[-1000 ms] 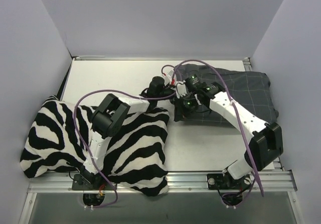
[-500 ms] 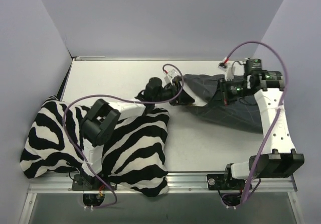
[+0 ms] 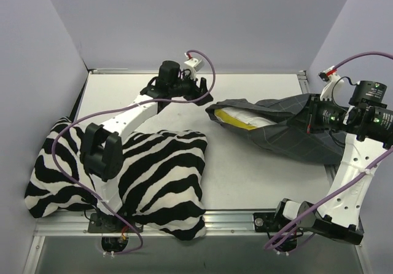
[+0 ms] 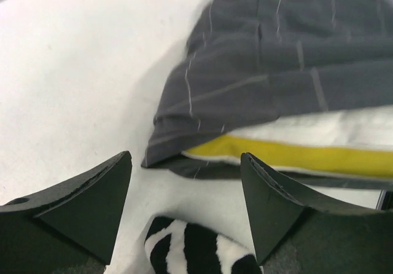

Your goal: Put the pillow into the pillowcase

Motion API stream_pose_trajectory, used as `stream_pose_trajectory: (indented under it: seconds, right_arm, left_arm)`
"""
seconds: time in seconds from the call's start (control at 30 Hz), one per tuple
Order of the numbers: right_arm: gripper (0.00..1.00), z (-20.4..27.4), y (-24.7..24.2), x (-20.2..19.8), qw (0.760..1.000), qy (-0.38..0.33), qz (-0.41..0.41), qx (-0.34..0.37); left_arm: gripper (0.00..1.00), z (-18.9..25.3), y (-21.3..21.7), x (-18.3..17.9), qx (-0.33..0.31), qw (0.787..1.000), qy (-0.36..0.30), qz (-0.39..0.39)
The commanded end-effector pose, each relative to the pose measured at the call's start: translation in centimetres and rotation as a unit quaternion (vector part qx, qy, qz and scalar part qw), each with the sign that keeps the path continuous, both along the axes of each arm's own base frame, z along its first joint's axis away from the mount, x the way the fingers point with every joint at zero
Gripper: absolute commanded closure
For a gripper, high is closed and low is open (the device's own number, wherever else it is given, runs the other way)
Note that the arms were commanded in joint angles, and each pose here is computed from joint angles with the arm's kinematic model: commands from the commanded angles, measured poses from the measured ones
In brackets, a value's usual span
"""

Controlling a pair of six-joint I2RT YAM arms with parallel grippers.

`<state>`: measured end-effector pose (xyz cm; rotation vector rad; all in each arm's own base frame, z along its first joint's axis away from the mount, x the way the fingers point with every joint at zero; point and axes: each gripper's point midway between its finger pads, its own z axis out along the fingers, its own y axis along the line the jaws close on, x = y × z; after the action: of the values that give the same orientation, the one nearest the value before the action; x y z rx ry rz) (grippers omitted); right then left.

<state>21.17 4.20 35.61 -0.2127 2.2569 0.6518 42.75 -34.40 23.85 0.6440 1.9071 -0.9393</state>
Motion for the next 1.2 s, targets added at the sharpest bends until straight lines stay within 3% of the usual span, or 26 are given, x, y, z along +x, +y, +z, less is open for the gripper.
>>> stream_pose_trajectory:
  seconds: [0.0,0.17,0.33,0.67,0.8,0.97,1.17]
  right_arm:
    - [1.00,1.6,0.9,-0.7,0.999,0.006,-0.001,0.042]
    - [1.00,2.5,0.8,-0.2,0.999,-0.003,-0.009,0.047]
    - [1.00,2.8,0.6,-0.3,0.999,-0.007,-0.014,0.040]
    - [1.00,3.2,0.7,-1.3,0.999,-0.008,-0.018,0.031]
    - [1.00,3.4,0.7,-1.6,0.999,-0.008,-0.019,0.024]
    - [1.00,3.6,0.7,-2.0,0.999,-0.009,-0.020,0.023]
    - [1.00,3.6,0.7,-2.1,0.999,-0.008,-0.021,0.023]
  left_arm:
    - [0.20,-5.0,0.8,-2.2,0.083,0.993,0.040,-0.076]
    - [0.19,-8.3,1.6,-3.7,0.114,0.984,0.036,-0.130]
    - [0.19,-8.8,0.9,-0.8,0.117,0.987,0.009,-0.105]
    - [0.22,-10.2,-1.5,3.1,0.103,0.991,0.016,-0.087]
    - [0.26,-8.9,-2.1,4.2,0.070,0.995,0.002,-0.073]
    - [0.27,-5.5,-2.5,3.0,-0.005,0.994,-0.011,-0.106]
    - [0.32,-4.6,-1.9,3.4,-0.025,0.995,-0.017,-0.096]
